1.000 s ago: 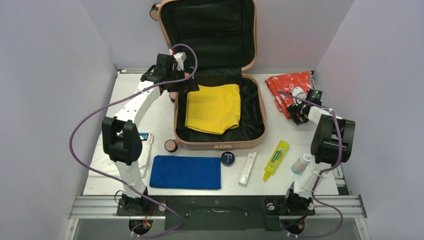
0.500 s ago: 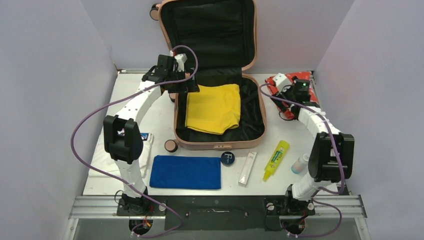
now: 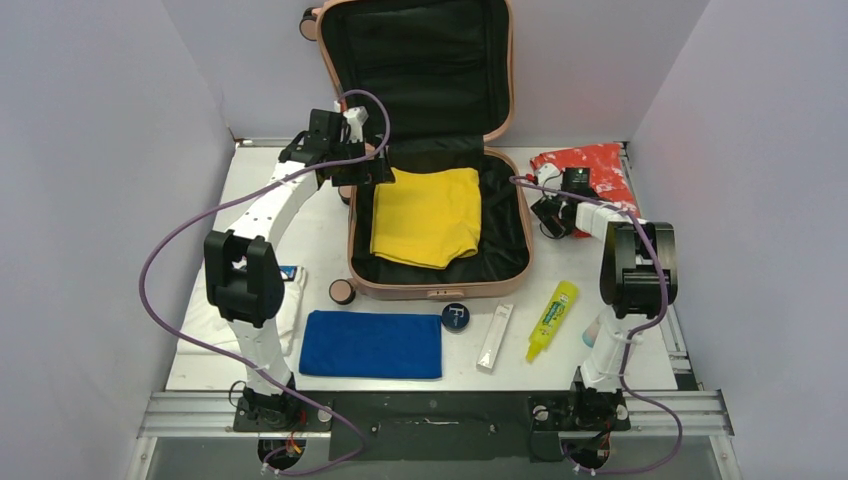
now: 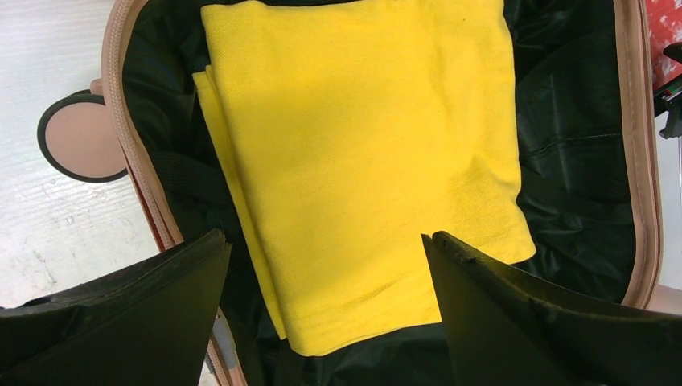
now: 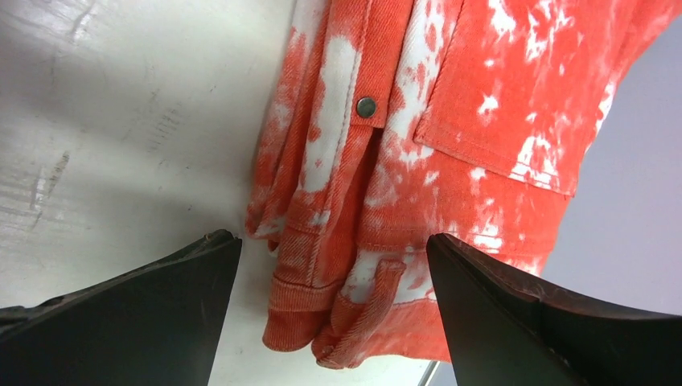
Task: Pack the luggage
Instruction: Pick up the clothes from the corner of the board.
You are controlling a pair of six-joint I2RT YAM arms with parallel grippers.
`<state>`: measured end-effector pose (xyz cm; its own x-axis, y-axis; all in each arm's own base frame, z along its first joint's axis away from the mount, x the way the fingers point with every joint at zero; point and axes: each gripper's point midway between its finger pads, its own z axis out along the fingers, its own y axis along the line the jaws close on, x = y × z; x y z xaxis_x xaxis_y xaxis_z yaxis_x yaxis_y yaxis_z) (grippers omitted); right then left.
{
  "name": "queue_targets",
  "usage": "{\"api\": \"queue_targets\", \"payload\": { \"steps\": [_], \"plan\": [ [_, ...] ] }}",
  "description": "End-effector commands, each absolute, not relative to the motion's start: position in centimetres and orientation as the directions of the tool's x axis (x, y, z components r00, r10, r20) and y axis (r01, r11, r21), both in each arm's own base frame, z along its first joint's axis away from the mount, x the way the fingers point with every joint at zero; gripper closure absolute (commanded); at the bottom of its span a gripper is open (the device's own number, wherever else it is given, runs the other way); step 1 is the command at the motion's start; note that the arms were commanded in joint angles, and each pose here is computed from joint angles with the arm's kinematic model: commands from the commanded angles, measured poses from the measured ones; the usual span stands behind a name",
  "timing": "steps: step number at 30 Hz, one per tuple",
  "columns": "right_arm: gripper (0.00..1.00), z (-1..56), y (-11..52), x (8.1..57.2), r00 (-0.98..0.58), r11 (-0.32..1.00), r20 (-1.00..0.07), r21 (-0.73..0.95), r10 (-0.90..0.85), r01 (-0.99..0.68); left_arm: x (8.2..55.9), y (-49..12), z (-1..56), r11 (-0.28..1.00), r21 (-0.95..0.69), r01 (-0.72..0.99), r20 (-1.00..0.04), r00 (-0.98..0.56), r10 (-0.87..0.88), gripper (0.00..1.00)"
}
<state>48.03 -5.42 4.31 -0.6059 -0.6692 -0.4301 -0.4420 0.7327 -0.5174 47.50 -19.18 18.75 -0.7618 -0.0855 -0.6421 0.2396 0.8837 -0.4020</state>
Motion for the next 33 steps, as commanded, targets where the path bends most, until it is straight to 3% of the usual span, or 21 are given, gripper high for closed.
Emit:
{"api": "queue_targets", "payload": {
  "steps": [1,7,9,10,14,20,21,22,28,33],
  "plan": [
    [0.10,4.7,-6.7,48.5,-0.648,0.737,-0.414,-0.570,-0.640,-0.363,48.0,-18.9,21.9,0.869,-0.411,0.275,-0.704,-0.702,-0.111,0.04],
    [0.10,2.6,-5.7,48.3,-0.660,0.692,-0.346,-0.616,-0.667,-0.376,48.1,-18.8,21.6,0.869,-0.415,0.268,-0.699,-0.706,-0.116,0.04],
    [0.03,1.9,-5.6,48.2,-0.667,0.694,-0.336,-0.606,-0.666,-0.388,48.0,-18.8,21.6,0.869,-0.416,0.266,-0.698,-0.706,-0.118,0.04],
    [0.07,1.6,-5.5,48.1,-0.674,0.702,-0.333,-0.593,-0.660,-0.395,48.1,-18.7,21.5,0.870,-0.417,0.264,-0.696,-0.708,-0.119,0.04],
    [0.51,1.1,-5.4,48.1,-0.692,0.747,-0.358,-0.528,-0.627,-0.404,48.1,-18.7,21.2,0.868,-0.423,0.260,-0.692,-0.711,-0.125,0.04],
    [0.74,0.2,-5.8,47.6,-0.720,0.776,-0.350,-0.475,-0.599,-0.415,48.2,-18.8,21.3,0.865,-0.428,0.263,-0.692,-0.710,-0.126,0.04],
    [0.80,0.1,-5.7,47.5,-0.723,0.779,-0.349,-0.467,-0.596,-0.417,48.2,-18.8,21.3,0.864,-0.428,0.264,-0.693,-0.710,-0.126,0.04],
    [0.92,0.2,-5.6,47.5,-0.724,0.782,-0.351,-0.462,-0.594,-0.418,48.3,-18.8,21.4,0.864,-0.429,0.265,-0.694,-0.709,-0.127,0.04],
    [0.95,4.0,-6.6,47.7,-0.705,0.808,-0.430,-0.463,-0.564,-0.364,48.3,-19.1,21.9,0.854,-0.440,0.278,-0.698,-0.705,-0.130,0.04],
    [0.95,9.6,-6.6,48.6,-0.639,0.871,-0.592,-0.364,-0.491,-0.331,47.9,-21.0,22.5,0.790,-0.501,0.353,-0.691,-0.714,-0.118,0.04]
  ]
}}
